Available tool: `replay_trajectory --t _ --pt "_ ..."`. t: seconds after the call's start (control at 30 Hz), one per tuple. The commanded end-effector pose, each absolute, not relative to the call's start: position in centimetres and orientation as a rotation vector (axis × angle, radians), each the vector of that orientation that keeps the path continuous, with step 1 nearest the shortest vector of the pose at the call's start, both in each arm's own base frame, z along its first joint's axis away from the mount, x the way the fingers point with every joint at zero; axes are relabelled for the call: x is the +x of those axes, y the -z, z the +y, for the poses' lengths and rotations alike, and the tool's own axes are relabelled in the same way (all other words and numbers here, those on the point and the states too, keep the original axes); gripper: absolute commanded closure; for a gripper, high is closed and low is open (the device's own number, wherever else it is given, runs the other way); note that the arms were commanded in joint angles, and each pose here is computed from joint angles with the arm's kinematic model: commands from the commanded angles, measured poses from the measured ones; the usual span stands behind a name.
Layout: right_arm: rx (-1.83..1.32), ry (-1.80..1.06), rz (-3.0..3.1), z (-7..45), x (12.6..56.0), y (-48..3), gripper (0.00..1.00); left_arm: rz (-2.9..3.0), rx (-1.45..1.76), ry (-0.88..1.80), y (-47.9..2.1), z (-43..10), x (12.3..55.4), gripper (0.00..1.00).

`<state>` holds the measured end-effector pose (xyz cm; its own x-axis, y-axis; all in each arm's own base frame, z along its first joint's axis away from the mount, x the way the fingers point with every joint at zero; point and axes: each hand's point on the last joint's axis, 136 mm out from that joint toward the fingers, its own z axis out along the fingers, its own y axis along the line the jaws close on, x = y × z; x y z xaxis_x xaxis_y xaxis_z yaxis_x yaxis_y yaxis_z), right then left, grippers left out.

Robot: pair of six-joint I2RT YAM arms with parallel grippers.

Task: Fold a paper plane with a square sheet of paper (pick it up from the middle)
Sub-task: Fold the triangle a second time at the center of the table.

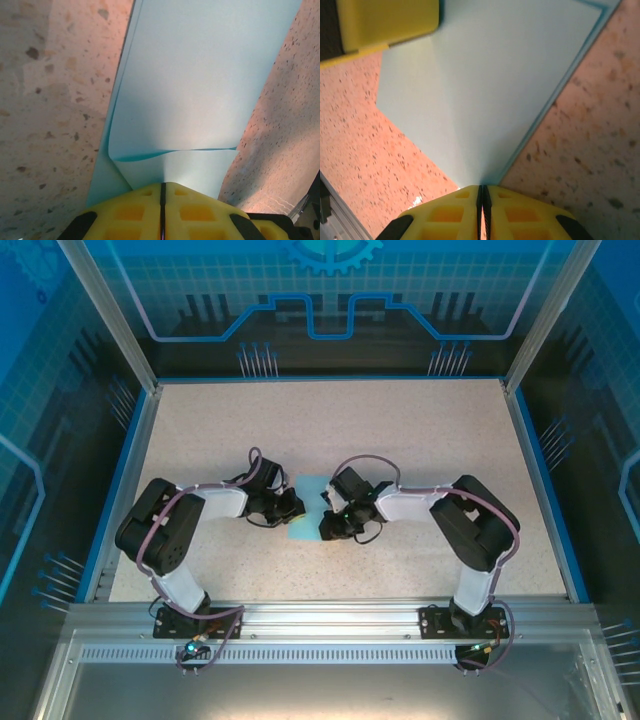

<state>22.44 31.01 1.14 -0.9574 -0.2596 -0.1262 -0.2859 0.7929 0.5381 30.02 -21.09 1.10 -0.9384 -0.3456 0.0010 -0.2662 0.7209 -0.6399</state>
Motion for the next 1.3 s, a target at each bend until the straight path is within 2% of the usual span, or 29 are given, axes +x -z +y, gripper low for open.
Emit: replay_trajectory --t 0.0,0.2,0.57,0.83,1.27 --pt "-0.494 -0.822 3.040 28.6 19.8 -1.3 0.89 2.894 -0.579 0.825 1.9 -19.1 28.9 0.93" --pt "-0.503 -0.975 2.789 32.1 23.2 -7.7 0.87 2.899 -0.585 0.818 2.1 -19.1 28.8 0.93" --pt "-0.489 -0.898 2.871 34.9 26.1 -3.8 0.91 2.906 -0.604 0.819 2.3 -19.0 28.5 0.93" --pt "-0.495 -0.870 2.949 34.1 25.1 -1.1 0.95 2.910 -0.606 0.813 2.4 -19.0 28.4 0.93" --pt "-0.552 -0.843 3.086 30.2 20.0 0.5 0.95 2.915 -0.622 0.787 2.6 -18.7 28.5 0.93"
